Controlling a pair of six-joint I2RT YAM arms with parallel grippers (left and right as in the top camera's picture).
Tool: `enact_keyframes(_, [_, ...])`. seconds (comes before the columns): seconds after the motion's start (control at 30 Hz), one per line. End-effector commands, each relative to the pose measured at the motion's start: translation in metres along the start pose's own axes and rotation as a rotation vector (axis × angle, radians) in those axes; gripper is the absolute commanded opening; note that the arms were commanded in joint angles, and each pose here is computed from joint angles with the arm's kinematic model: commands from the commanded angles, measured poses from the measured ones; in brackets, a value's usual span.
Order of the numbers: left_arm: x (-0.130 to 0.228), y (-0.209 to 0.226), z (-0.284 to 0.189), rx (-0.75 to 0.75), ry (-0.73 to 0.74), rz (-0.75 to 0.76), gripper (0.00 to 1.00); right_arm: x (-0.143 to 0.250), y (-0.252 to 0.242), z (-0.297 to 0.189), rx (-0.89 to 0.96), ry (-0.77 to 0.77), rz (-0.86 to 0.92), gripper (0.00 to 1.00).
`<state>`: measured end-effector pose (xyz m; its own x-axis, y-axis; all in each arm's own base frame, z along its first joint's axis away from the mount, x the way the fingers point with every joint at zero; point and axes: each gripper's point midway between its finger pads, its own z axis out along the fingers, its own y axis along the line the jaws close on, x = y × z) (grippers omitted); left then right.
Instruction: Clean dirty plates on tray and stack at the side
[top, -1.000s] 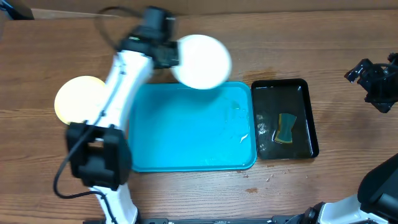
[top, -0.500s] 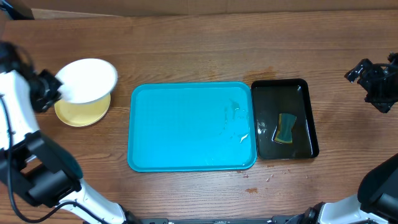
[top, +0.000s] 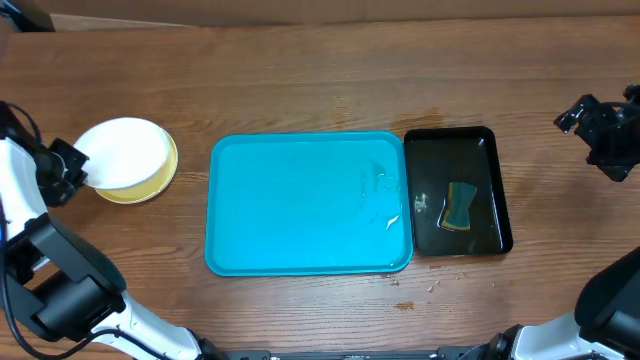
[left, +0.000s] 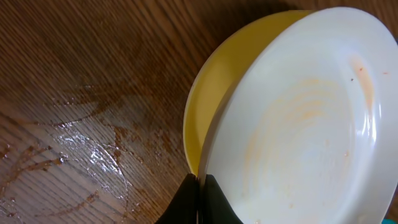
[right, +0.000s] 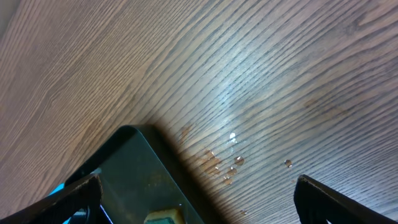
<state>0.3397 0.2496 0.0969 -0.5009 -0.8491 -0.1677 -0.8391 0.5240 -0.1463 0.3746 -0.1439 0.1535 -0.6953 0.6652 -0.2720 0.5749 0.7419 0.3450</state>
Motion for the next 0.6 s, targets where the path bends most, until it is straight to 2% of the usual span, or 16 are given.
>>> enact_keyframes(0.0, [-0.003, -0.003, -0.011, 0.003, -0.034, 0.000, 0.04, -0.004, 0.003, -0.005, -0.010, -0.021, -0.003, 1.00])
enact_keyframes(0.17, [-0.004, -0.004, -0.011, 0.006, -0.039, 0.000, 0.05, -0.004, 0.003, -0.005, -0.010, -0.021, -0.003, 1.00])
enact_keyframes(0.2, [-0.004, -0.004, -0.011, 0.006, -0.040, 0.000, 0.17, -0.004, 0.003, -0.005, -0.010, -0.021, -0.003, 1.00])
enact_keyframes(0.27, [-0.004, -0.004, -0.011, 0.006, -0.040, 0.001, 0.54, -0.004, 0.003, -0.005, -0.010, -0.021, -0.003, 1.00])
enact_keyframes(0.3, [-0.004, -0.004, -0.011, 0.008, -0.039, 0.011, 0.61, -0.004, 0.003, -0.005, -0.010, -0.021, -0.003, 1.00])
enact_keyframes(0.37, [-0.005, -0.006, -0.012, 0.021, -0.042, 0.025, 0.72, -0.004, 0.003, -0.005, -0.010, -0.021, -0.003, 1.00])
enact_keyframes(0.43, [-0.006, -0.018, -0.018, 0.083, -0.039, 0.063, 0.78, -0.004, 0.003, -0.005, -0.010, -0.021, -0.003, 1.00])
enact_keyframes(0.57, [0.001, -0.069, -0.047, 0.364, -0.018, 0.186, 0.79, -0.004, 0.003, -0.005, -0.010, -0.021, -0.003, 1.00])
